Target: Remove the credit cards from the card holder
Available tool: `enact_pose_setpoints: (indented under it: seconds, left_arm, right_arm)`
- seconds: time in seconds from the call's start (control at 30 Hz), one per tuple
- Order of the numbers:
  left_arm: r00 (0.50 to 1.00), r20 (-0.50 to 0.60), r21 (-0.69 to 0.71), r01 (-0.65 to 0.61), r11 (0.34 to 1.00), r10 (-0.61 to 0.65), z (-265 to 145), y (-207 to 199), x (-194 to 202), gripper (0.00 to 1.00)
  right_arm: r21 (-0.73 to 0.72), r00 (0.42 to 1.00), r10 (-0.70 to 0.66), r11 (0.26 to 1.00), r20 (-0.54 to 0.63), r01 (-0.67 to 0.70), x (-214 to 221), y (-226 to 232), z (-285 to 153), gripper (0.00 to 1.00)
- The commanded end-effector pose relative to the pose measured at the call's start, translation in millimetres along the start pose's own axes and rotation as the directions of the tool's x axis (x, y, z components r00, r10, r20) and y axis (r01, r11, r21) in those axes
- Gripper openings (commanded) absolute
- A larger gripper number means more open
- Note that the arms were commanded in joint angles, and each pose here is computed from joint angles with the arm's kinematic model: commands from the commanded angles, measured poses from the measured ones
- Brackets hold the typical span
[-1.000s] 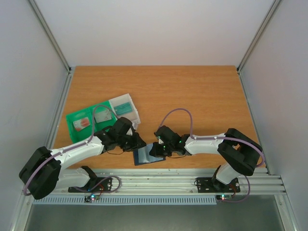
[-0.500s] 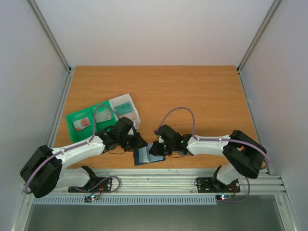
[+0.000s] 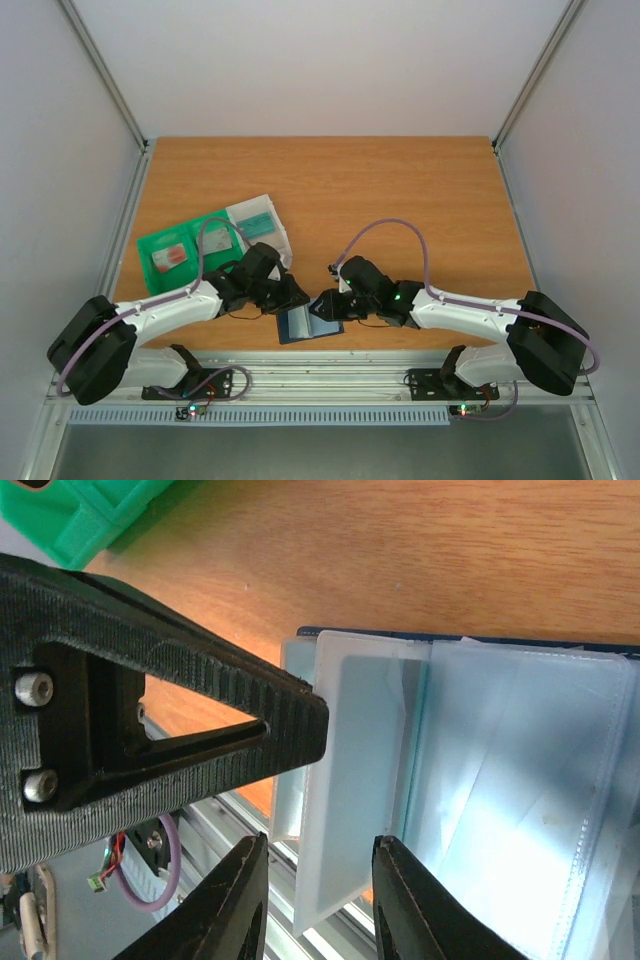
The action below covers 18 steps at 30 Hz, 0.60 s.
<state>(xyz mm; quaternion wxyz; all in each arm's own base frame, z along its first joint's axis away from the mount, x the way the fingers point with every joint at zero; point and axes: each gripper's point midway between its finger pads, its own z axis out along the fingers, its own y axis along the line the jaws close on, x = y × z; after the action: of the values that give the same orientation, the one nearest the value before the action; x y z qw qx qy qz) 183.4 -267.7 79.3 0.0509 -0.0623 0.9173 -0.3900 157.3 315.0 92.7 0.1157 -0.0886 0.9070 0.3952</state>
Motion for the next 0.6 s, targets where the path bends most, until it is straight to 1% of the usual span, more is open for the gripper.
enact_pose_setpoints:
  seconds: [0.0, 0.13, 0.27, 0.4, 0.47, 0.57]
  left_arm:
    - [0.999, 0.019, 0.043, -0.027, 0.999, 0.027, 1.2, -16.3, -7.7, 0.15]
    - [1.0, 0.019, 0.039, -0.025, 0.999, 0.024, 1.3, -15.0, -7.2, 0.15]
    - [0.999, 0.022, 0.037, -0.028, 0.999, 0.027, 0.6, -15.1, -7.5, 0.15]
    - [0.999, 0.017, 0.037, -0.028, 0.999, 0.027, 2.1, -14.6, -7.1, 0.15]
    - [1.0, 0.015, 0.042, -0.026, 0.999, 0.026, 2.9, -14.7, -6.9, 0.16]
    - [1.0, 0.01, 0.077, -0.027, 0.997, 0.026, 3.8, -19.2, -5.7, 0.16]
  right_arm:
    - [-0.027, 1.0, -0.001, 1.0, -0.027, 0.0, 6.6, 4.0, -1.2, 0.31]
    - [-0.038, 0.999, -0.005, 0.999, -0.045, 0.003, 8.9, 7.4, 3.5, 0.31]
    - [-0.029, 0.998, -0.003, 1.0, -0.062, 0.002, 10.2, 6.6, 8.9, 0.28]
    - [-0.02, 0.997, 0.0, 1.0, -0.075, -0.002, 10.6, 5.3, 13.3, 0.27]
    - [-0.007, 0.997, 0.003, 1.0, -0.077, -0.003, 10.5, 3.6, 14.1, 0.25]
    - [0.023, 0.996, 0.006, 1.0, -0.085, -0.004, 11.8, -1.9, 15.0, 0.2]
